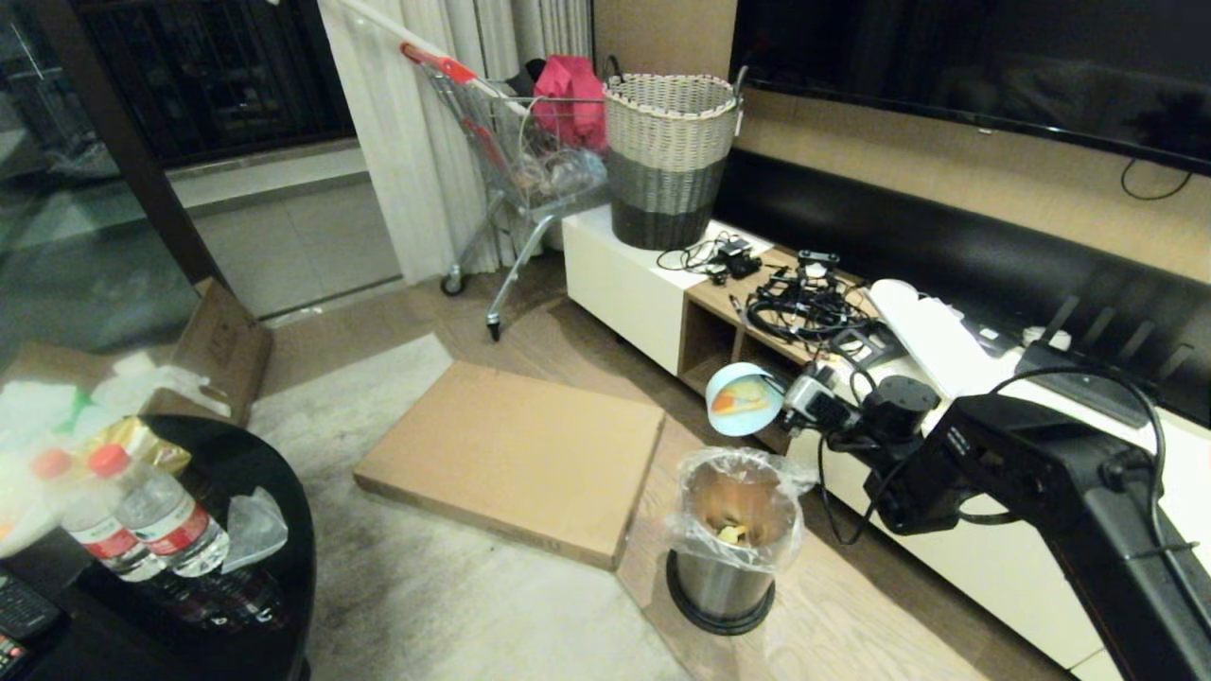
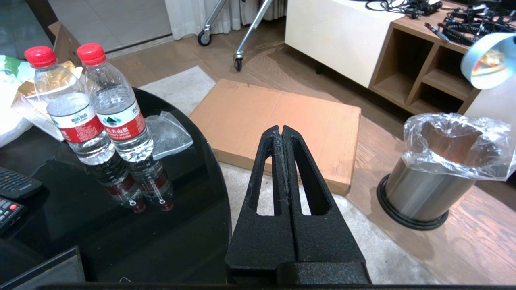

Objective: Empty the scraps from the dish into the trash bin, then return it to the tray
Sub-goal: Pour the leftover food from the bowl into the trash can

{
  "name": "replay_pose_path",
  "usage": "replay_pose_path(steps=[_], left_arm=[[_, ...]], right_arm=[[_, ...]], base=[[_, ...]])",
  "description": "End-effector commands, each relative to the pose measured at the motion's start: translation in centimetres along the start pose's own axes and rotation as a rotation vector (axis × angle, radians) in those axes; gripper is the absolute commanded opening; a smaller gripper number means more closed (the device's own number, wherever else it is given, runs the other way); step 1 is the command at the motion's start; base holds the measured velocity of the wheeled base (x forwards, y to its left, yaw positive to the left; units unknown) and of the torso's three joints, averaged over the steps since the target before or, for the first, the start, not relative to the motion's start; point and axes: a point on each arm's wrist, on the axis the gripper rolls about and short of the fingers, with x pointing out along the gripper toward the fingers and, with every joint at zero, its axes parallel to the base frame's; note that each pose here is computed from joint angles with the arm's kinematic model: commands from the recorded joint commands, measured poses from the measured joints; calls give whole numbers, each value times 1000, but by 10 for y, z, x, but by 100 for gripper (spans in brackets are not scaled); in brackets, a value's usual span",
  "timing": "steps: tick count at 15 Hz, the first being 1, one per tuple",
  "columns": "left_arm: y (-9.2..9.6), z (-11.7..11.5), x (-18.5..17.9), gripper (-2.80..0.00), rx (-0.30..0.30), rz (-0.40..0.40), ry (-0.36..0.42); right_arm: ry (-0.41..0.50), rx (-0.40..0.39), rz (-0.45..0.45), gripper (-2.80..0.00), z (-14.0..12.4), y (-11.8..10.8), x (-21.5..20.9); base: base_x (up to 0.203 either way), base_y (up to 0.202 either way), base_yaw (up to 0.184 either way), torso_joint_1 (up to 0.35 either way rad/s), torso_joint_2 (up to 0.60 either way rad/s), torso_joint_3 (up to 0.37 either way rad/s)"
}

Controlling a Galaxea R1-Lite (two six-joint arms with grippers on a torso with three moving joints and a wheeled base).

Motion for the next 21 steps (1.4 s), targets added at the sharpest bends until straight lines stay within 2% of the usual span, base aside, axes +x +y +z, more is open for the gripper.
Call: replay_pose_path(steps=[1,9,11,14,17,21], left_arm=[[0,0,0,-280,-1,1,-1],[0,0,0,-280,-1,1,-1],[0,0,0,-280,-1,1,-1],[0,0,0,-280,-1,1,-1],[0,0,0,-280,-1,1,-1],[0,0,0,-280,-1,1,-1]], right_arm=[[-39,-31,14,-280,2,-1,-2],[-50,-162,40,-280,-7,11,-4],[-90,-162,72,-280,-5,12,-3],[-86,-162,83,-280,-8,17,-3],[-86,-214,92,-280,-10,15,1],[-70,-334,125,-280,-12,10,10]], base=[[0,0,0,0,0,0],[0,0,0,0,0,0],[0,0,0,0,0,0],[0,0,0,0,0,0],[0,0,0,0,0,0],[0,0,0,0,0,0]])
